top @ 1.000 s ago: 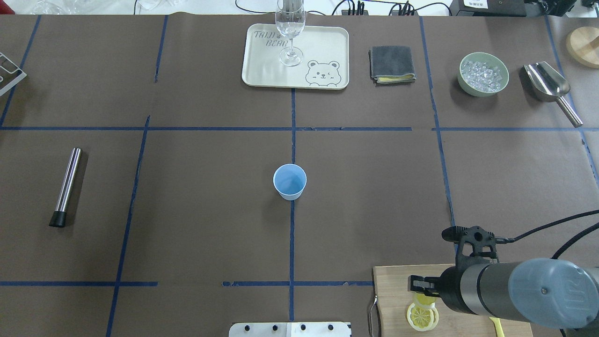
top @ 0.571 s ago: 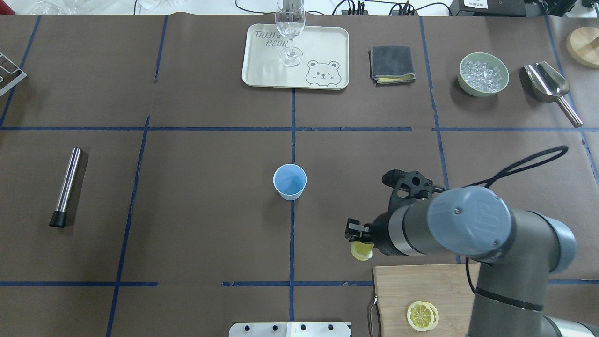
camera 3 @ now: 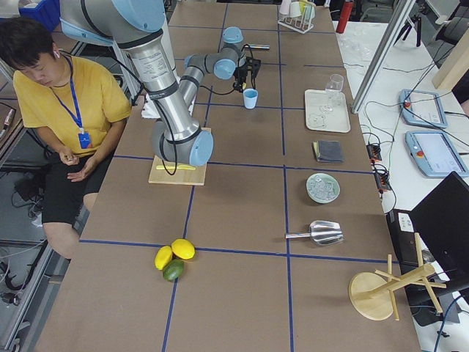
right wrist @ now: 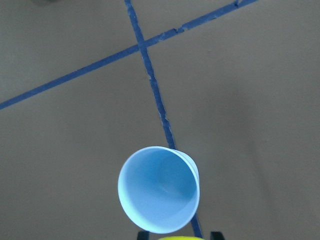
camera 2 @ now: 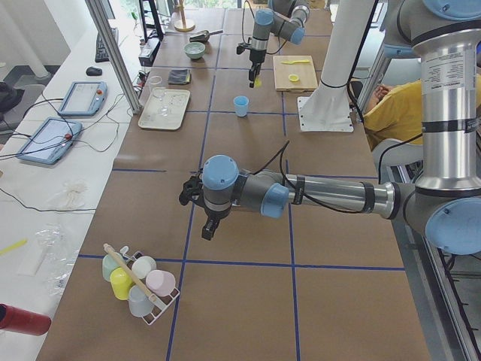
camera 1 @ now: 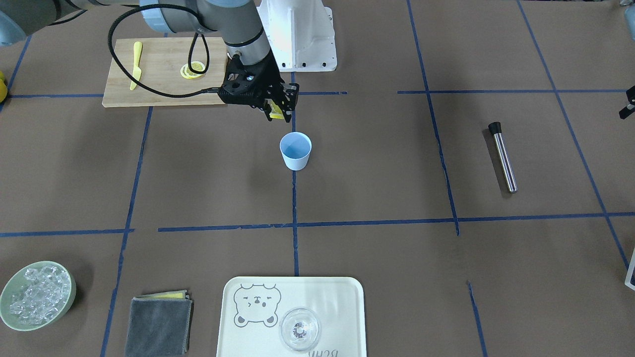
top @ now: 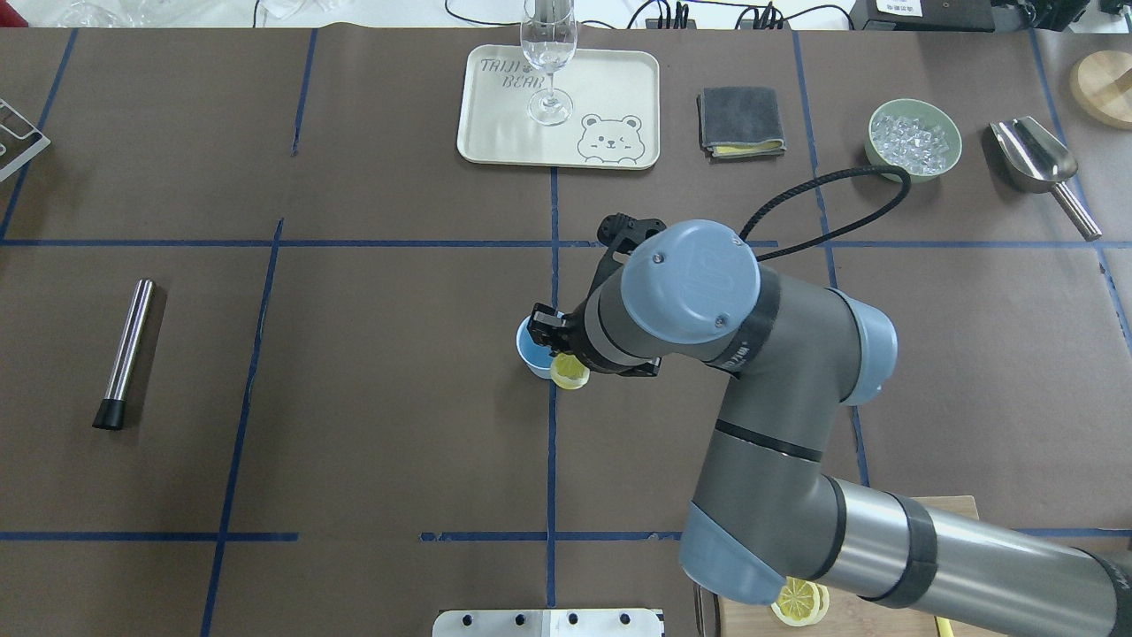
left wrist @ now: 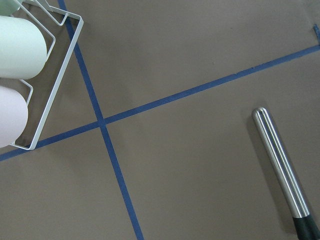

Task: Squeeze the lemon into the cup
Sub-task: 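Lower the lemon slice into the blue cup and open the right gripper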

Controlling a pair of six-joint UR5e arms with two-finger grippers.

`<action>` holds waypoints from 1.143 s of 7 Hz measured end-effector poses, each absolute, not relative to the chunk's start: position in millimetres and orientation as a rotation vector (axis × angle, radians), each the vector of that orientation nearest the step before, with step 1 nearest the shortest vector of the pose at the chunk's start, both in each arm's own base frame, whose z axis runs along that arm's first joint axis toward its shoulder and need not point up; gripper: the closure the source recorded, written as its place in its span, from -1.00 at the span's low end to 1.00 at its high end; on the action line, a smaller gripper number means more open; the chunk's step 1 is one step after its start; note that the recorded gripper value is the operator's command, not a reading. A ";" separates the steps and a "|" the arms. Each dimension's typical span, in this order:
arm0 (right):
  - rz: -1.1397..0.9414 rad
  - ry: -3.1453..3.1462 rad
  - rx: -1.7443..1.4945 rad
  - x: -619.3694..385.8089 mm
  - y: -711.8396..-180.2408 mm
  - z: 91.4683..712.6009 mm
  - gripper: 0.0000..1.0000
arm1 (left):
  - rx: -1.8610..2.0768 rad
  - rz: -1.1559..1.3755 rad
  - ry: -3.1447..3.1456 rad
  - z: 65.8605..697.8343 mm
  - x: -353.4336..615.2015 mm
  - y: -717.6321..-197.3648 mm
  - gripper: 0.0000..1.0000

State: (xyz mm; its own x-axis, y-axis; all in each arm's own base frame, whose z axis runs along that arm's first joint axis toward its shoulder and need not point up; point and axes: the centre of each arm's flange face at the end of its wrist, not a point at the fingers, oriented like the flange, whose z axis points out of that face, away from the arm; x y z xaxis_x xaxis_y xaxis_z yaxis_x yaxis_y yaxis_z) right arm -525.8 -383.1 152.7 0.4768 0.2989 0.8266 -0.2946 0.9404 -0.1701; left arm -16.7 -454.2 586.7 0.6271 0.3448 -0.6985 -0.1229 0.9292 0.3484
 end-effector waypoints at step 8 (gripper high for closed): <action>0.386 -0.956 -0.016 -552.7 -404.2 162.9 -0.03 | 0.333 0.285 0.854 590.2 -19.3 -435.4 -1.00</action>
